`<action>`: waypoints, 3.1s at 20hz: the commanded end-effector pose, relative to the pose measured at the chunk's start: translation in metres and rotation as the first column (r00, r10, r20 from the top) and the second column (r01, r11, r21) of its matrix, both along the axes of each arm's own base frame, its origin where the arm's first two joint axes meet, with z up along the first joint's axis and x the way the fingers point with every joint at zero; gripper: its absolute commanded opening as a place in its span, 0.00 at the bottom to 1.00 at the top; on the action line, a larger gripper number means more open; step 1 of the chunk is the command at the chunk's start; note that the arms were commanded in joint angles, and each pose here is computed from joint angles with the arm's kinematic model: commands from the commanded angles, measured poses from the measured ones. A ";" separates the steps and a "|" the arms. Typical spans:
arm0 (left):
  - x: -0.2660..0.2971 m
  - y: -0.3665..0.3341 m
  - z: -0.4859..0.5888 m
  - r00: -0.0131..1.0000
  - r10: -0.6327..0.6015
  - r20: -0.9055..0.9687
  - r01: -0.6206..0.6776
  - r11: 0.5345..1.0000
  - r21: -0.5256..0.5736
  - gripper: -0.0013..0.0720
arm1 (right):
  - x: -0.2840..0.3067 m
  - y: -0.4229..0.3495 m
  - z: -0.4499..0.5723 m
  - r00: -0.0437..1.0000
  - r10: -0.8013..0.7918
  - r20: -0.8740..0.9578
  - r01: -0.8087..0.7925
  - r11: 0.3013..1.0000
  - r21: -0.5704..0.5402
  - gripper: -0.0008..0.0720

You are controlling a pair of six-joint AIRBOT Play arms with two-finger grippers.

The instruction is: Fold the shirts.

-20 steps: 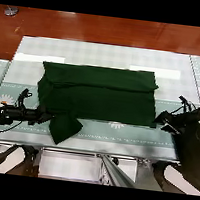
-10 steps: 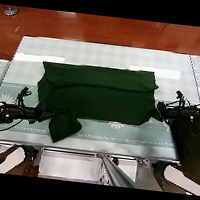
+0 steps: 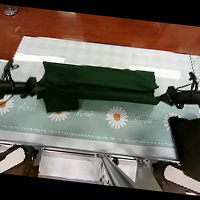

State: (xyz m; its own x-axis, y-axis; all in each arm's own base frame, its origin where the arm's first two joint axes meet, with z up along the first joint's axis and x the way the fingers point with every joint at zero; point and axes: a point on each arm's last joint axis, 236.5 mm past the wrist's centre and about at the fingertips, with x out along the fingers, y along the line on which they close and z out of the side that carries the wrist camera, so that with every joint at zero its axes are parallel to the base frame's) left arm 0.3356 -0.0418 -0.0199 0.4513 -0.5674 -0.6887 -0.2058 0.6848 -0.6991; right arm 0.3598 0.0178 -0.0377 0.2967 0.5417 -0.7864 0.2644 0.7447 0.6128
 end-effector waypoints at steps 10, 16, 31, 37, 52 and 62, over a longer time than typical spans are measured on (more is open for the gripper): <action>0.169 0.006 -0.021 0.997 0.071 0.003 -0.071 0.997 0.004 0.04 | 0.148 0.002 0.000 0.993 -0.107 0.053 0.101 0.989 0.109 0.05; 0.133 0.003 -0.043 0.989 -0.071 -0.128 0.069 0.997 -0.019 0.98 | 0.168 -0.003 -0.003 0.989 -0.128 0.071 0.114 0.979 0.170 0.87; 0.014 -0.032 0.008 0.983 -0.180 -0.041 0.184 0.974 0.132 0.97 | 0.092 0.019 -0.062 0.966 0.149 -0.210 -0.134 0.987 0.083 0.86; 0.013 -0.120 0.008 0.940 -0.339 0.027 0.333 0.933 0.136 0.17 | 0.111 0.053 -0.035 0.980 0.160 -0.117 -0.145 0.981 0.129 0.05; 0.022 -0.363 -0.007 0.765 -0.622 0.167 0.599 0.782 0.171 0.04 | -0.075 0.014 0.102 0.981 0.094 0.169 -0.046 0.963 -0.265 0.05; -0.106 -0.508 -0.058 0.551 -0.834 -0.025 0.834 0.551 0.003 0.04 | -0.097 0.046 0.147 0.957 0.089 0.277 -0.041 0.984 -0.173 0.05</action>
State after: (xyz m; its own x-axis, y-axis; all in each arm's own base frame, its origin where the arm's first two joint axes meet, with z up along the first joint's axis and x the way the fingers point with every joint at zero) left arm 0.2704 -0.5238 -0.0768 -0.1359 -0.6938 -0.7073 0.4363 0.5990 -0.6714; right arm 0.2653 0.0537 0.1001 0.4731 0.4027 -0.7836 0.0643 0.8712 0.4866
